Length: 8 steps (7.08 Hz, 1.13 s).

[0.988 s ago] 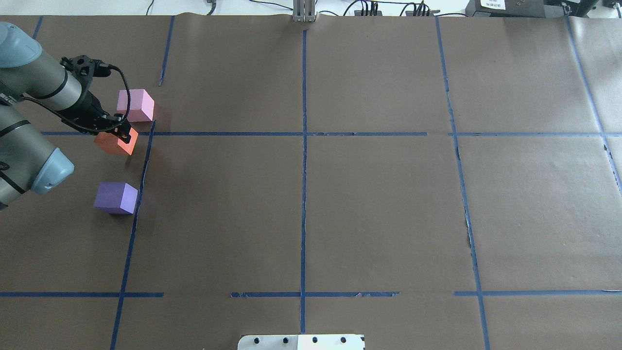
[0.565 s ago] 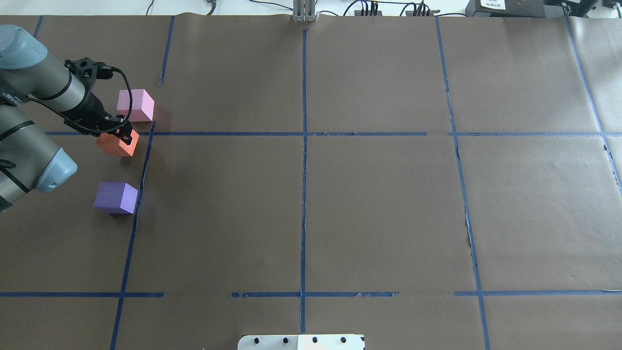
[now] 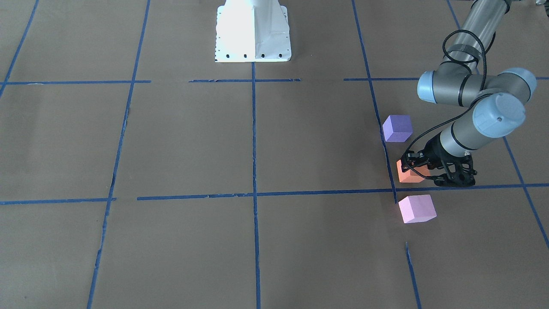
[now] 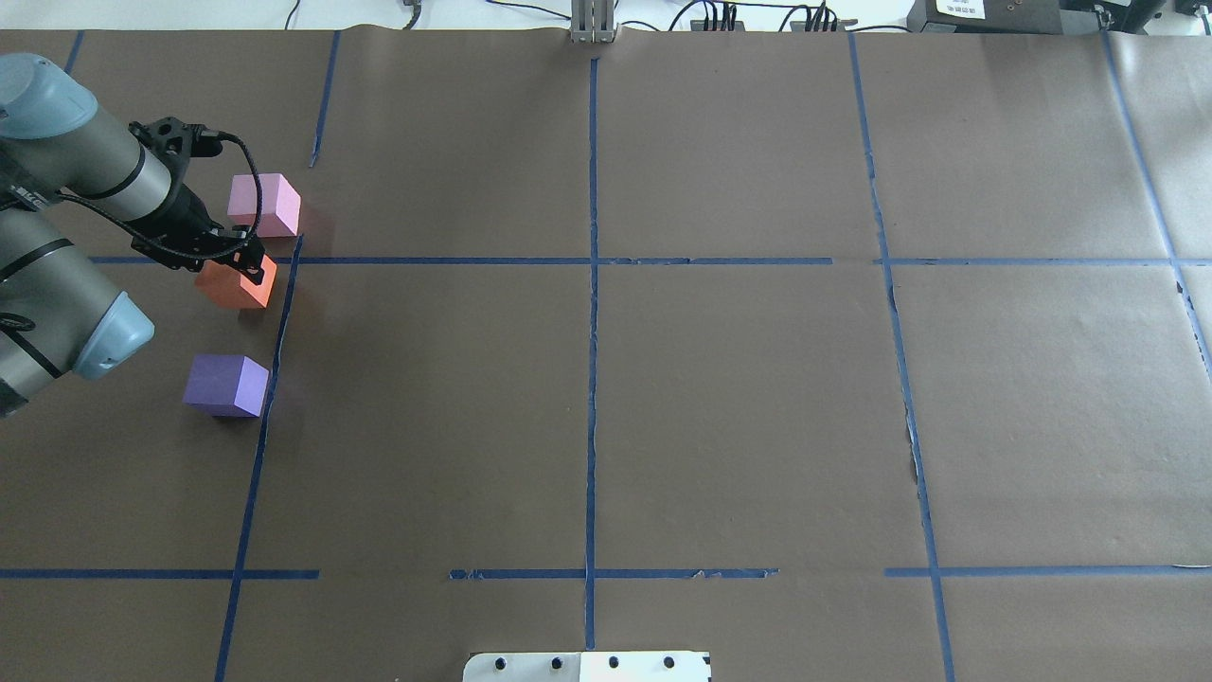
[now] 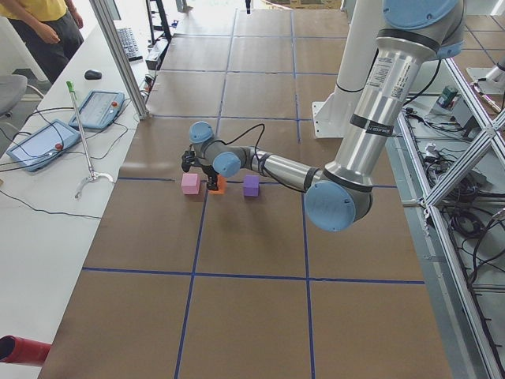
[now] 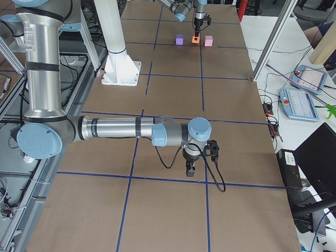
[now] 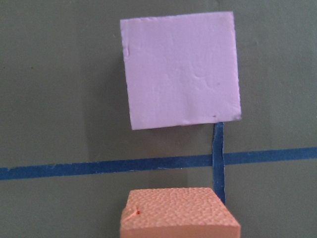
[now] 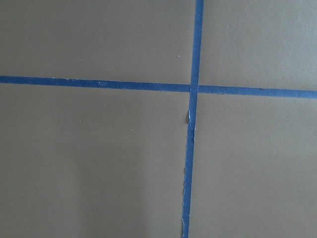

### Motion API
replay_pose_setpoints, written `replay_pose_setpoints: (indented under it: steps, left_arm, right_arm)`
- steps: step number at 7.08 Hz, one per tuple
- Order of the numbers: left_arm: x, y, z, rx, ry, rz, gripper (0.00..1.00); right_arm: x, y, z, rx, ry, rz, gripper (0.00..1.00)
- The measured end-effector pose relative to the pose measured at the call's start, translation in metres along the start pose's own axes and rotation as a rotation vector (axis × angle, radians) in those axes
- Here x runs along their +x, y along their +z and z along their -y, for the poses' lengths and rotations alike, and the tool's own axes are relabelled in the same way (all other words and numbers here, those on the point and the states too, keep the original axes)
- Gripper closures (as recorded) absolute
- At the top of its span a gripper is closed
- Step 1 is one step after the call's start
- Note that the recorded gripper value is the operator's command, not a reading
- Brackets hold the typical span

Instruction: Arrange blocks in a line

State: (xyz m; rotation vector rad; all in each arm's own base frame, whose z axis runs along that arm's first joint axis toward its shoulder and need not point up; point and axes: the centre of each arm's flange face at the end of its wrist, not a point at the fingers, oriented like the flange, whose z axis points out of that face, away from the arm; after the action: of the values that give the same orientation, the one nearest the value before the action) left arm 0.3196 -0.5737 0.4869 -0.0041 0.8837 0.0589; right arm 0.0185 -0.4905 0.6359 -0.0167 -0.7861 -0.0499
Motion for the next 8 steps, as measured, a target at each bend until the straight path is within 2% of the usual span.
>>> replay_pose_setpoints:
  steps: [3, 4, 5, 6, 7, 8]
  left_arm:
    - [0.001, 0.012, -0.004, -0.026, 0.008, -0.018, 0.8]
    - [0.002, 0.014, -0.005, -0.031, 0.01, -0.021, 0.74]
    - [0.003, 0.015, -0.006, -0.034, 0.012, -0.023, 0.33]
    - [0.003, 0.016, -0.007, -0.036, 0.014, -0.024, 0.12]
    - [0.003, 0.017, -0.007, -0.037, 0.015, -0.023, 0.01]
    - [0.003, 0.017, -0.007, -0.037, 0.015, -0.022, 0.0]
  right_arm:
    - [0.0, 0.0, 0.0, 0.0, 0.0, 0.0, 0.0]
    - [0.0, 0.0, 0.0, 0.0, 0.0, 0.0, 0.0]
    - [0.0, 0.0, 0.0, 0.0, 0.0, 0.0, 0.0]
    - [0.0, 0.0, 0.0, 0.0, 0.0, 0.0, 0.0]
    - [0.0, 0.0, 0.0, 0.0, 0.0, 0.0, 0.0]
    - [0.0, 0.0, 0.0, 0.0, 0.0, 0.0, 0.0]
